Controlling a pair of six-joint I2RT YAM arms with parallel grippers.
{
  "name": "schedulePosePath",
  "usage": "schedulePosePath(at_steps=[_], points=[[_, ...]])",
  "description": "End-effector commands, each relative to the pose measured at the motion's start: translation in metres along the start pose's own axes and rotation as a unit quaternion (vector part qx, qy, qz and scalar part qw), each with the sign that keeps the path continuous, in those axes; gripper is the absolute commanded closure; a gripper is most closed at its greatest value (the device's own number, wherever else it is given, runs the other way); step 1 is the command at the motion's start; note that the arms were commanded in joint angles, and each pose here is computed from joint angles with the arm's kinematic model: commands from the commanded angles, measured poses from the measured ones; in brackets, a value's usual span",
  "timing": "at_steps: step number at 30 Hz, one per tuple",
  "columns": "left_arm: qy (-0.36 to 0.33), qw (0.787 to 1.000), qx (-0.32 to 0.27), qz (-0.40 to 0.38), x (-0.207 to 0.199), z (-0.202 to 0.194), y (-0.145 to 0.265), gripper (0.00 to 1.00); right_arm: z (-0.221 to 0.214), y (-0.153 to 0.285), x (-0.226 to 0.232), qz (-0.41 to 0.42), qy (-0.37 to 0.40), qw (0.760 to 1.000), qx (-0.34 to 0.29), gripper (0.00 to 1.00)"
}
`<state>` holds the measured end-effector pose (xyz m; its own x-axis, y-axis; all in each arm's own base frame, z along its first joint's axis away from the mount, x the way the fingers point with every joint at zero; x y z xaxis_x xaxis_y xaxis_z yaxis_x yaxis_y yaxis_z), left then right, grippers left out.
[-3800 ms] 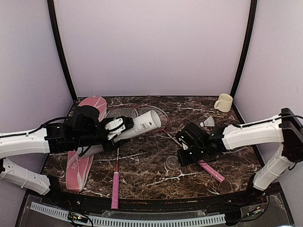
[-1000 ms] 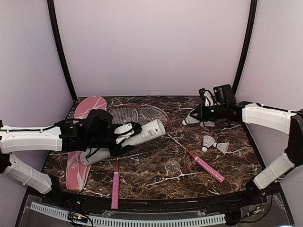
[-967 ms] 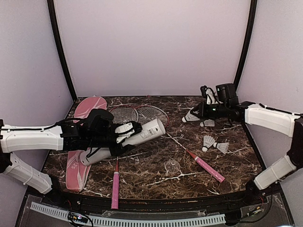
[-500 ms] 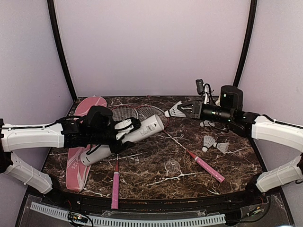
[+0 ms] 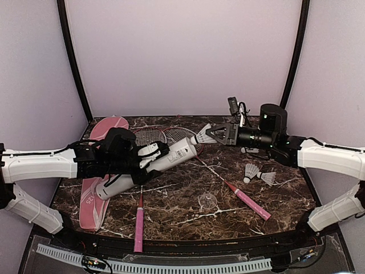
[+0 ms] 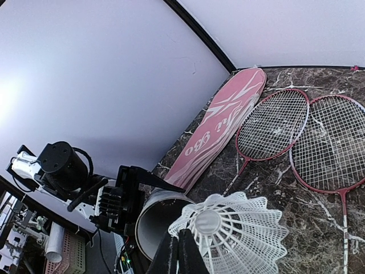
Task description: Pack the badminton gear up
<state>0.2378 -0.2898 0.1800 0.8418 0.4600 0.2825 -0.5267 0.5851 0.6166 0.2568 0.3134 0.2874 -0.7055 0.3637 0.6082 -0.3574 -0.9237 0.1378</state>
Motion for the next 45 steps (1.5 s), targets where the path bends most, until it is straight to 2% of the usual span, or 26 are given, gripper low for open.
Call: schedulePosePath(at_steps=[1,8,20,30,45], points=[[0.005,1.000,-0.011,0.023,0.011,0.013,0.007,0.38,0.010,0.009,0.021,0.035,0.014,0.999,-0.021,1.00],[0.006,1.000,-0.012,0.026,0.012,0.013,0.008,0.38,0.005,0.005,0.024,0.054,0.010,0.998,-0.011,1.00],[0.001,1.000,-0.024,0.011,0.007,0.015,0.010,0.37,-0.017,-0.013,0.036,0.135,-0.005,0.989,0.067,1.00],[-0.009,0.998,-0.054,-0.017,-0.002,0.021,0.021,0.37,-0.035,-0.026,0.021,0.129,-0.031,0.986,0.098,1.00],[-0.015,0.998,-0.052,-0.034,-0.008,0.020,0.021,0.37,-0.045,-0.040,0.020,0.124,-0.016,0.980,0.151,1.00]])
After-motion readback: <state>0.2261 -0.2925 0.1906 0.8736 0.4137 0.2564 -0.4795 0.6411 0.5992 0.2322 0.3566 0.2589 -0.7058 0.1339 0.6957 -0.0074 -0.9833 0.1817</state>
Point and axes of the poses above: each gripper's point midway between its finger pads, its own y axis back along the fingers, its own x axis along the line the jaws close on, z = x × y, the point moved 2 cm from there along y, back along the fingers, and after that the axes turned 4 degrees about y, right-handed, at the moved point
